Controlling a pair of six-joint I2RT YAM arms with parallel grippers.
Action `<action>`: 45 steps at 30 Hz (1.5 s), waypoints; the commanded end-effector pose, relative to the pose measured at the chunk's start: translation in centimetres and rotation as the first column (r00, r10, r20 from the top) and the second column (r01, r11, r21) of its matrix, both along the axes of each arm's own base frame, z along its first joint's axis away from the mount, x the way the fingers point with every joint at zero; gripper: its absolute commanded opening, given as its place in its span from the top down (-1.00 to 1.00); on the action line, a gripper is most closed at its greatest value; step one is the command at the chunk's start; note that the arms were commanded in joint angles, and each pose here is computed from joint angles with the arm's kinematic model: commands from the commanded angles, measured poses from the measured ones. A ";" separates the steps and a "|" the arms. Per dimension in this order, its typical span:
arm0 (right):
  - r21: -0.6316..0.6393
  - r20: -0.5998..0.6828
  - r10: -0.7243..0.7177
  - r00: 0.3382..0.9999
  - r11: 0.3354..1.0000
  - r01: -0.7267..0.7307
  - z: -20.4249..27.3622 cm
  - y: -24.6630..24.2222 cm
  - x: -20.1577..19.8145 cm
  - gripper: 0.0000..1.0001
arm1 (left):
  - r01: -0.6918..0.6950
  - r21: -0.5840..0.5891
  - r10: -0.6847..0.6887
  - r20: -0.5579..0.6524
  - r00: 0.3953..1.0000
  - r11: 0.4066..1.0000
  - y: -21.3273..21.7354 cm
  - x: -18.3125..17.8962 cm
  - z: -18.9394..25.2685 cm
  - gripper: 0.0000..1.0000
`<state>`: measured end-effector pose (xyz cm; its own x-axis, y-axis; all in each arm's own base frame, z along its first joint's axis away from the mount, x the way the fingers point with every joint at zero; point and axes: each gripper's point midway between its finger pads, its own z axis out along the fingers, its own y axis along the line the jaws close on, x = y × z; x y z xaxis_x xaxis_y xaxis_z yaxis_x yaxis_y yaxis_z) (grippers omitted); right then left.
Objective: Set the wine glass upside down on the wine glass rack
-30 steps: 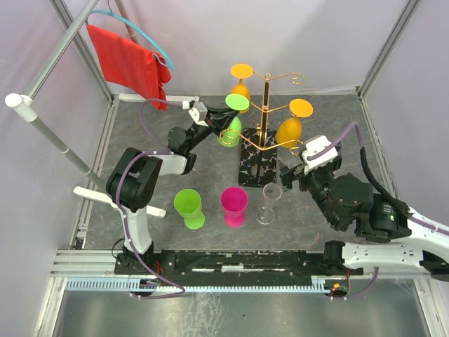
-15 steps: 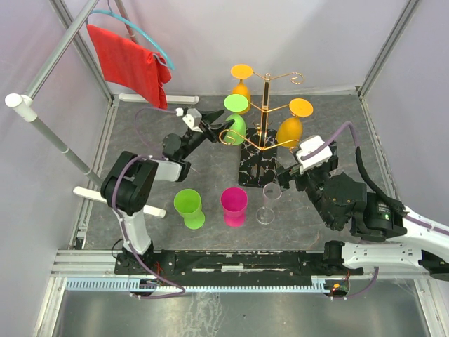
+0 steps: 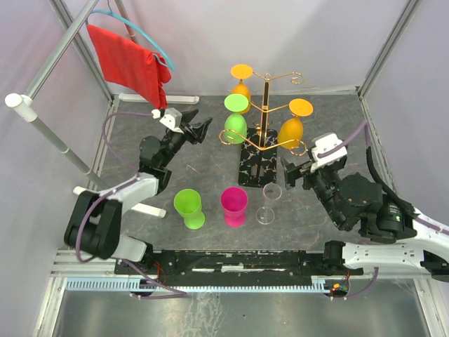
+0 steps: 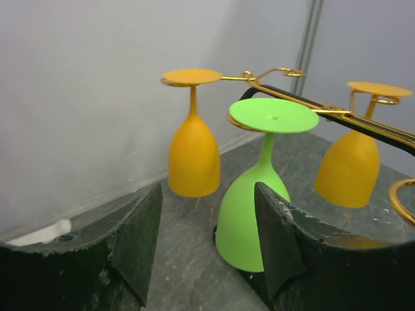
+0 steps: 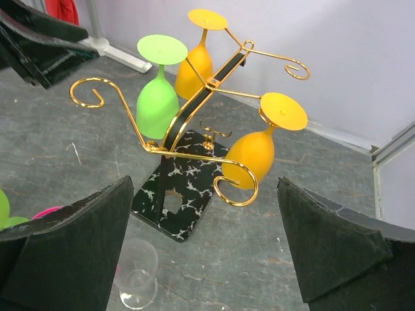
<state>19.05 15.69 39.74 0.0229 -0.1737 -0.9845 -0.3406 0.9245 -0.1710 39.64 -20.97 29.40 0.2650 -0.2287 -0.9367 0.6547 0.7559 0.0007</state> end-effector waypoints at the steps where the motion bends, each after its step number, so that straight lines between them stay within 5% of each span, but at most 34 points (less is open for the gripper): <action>1: -0.060 -0.028 -0.010 1.000 0.998 0.008 0.1 1.1 0.2 -0.98 | -0.176 0.144 0.197 -0.149 0.969 0.974 3.2 0.9 -0.5 -0.31; 14: -0.060 -0.249 0.037 0.968 0.997 -0.053 -4.5 3.0 -1.4 -0.93 | -0.306 0.082 0.315 -0.327 0.891 0.949 7.1 -3.2 8.1 -0.39; 23: -0.174 -0.424 0.072 0.903 0.972 -0.159 -10.6 6.2 -2.9 -0.70 | -0.323 0.081 0.326 -0.424 0.845 0.943 8.4 -6.2 12.4 -0.47; 38: -0.202 -0.451 0.021 0.892 0.971 -0.125 -14.3 6.4 -2.5 -0.72 | -0.321 0.045 0.304 -0.465 0.832 0.946 8.8 -8.2 12.1 -0.50; 45: -0.187 -0.515 0.041 0.856 0.969 -0.158 -16.7 6.9 -2.4 -0.56 | -0.327 0.043 0.308 -0.467 0.829 0.944 8.9 -8.2 11.9 -0.50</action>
<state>16.60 21.66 23.08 -0.4180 -0.4619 -0.7822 -0.5110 0.8315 -0.2179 31.80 -12.34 40.50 -0.1510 -0.2055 -0.9669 0.3062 0.9203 -0.2434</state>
